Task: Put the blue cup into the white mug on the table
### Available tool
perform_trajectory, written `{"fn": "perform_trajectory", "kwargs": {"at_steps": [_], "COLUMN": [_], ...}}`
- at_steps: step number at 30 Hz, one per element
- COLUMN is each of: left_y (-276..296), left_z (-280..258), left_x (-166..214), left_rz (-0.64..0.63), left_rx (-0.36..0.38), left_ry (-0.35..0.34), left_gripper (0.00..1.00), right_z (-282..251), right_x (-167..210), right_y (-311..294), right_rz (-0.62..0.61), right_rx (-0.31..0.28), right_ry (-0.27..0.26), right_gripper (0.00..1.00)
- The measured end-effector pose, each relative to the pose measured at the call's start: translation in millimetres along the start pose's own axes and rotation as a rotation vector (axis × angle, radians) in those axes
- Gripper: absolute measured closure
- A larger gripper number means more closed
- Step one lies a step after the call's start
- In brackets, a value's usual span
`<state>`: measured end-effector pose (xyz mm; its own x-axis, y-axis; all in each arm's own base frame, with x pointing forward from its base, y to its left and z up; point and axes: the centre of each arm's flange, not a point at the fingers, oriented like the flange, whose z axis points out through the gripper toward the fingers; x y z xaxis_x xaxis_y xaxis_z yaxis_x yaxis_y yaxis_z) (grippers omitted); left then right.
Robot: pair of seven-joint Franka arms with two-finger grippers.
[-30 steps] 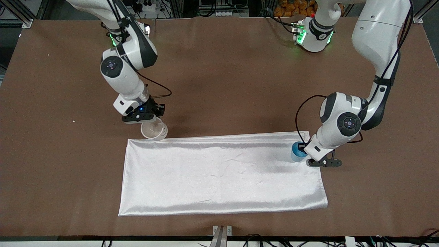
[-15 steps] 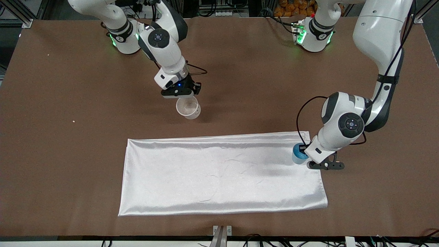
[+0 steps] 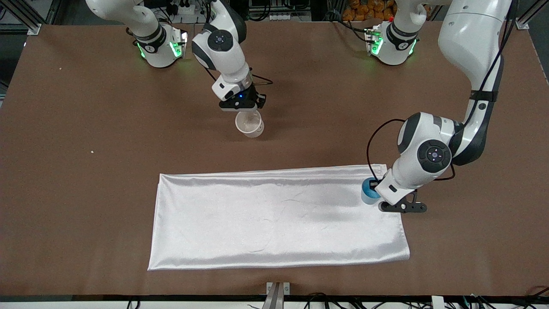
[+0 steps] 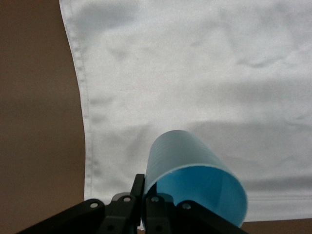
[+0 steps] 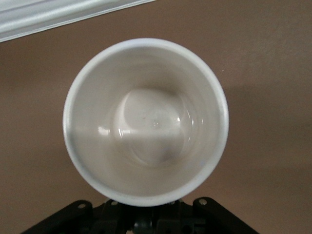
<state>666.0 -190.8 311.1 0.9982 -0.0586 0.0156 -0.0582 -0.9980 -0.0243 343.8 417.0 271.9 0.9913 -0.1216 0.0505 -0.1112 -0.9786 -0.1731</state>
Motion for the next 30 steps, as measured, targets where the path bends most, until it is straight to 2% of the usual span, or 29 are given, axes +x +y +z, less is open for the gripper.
{"fn": "perform_trajectory", "kwargs": {"at_steps": [13, 14, 15, 17, 18, 19, 26, 28, 29, 30], "left_y": [13.9, 14.3, 14.3, 13.4, 12.8, 12.0, 10.2, 11.5, 12.8, 15.1], "left_z": [-21.7, -23.5, -25.2, -30.2, -32.8, -36.4, -53.5, -58.2, -60.3, -63.1], "left_x": [2.4, 2.3, 2.3, 2.2, 2.1, 1.9, -0.5, -1.1, -1.4, -2.1], "left_rz": [0.014, 0.013, 0.012, 0.010, 0.009, 0.008, 0.006, 0.007, 0.009, 0.011], "left_rx": [0.008, 0.010, 0.012, 0.016, 0.018, 0.021, 0.029, 0.027, 0.025, 0.021], "left_ry": [-0.011, -0.016, -0.021, -0.031, -0.035, -0.040, -0.047, -0.042, -0.039, -0.036], "left_gripper": [0.96, 0.96, 0.96, 0.96, 0.96, 0.96, 0.96, 0.96, 0.96, 0.96], "right_z": [55.7, 55.5, 55.2, 54.3, 53.8, 53.2, 49.0, 45.9, 44.1, 41.3], "right_x": [-9.5, -8.5, -7.6, -5.7, -5.1, -4.4, -1.6, -0.1, 0.7, 1.9], "right_y": [5.2, 5.4, 5.5, 5.1, 4.7, 4.1, 0.2, -0.7, -1.1, -1.8], "right_rz": [0.002, 0.013, 0.025, 0.064, 0.082, 0.102, 0.147, 0.152, 0.153, 0.154], "right_rx": [-0.001, -0.001, -0.001, 0.001, 0.002, 0.004, 0.013, 0.016, 0.016, 0.015], "right_ry": [-0.005, -0.004, -0.003, 0.000, 0.001, 0.002, 0.007, 0.010, 0.010, 0.010], "right_gripper": [0.89, 0.82, 0.82, 0.74, 0.69, 0.59, 0.30, 0.16, 0.16, 0.12]}}
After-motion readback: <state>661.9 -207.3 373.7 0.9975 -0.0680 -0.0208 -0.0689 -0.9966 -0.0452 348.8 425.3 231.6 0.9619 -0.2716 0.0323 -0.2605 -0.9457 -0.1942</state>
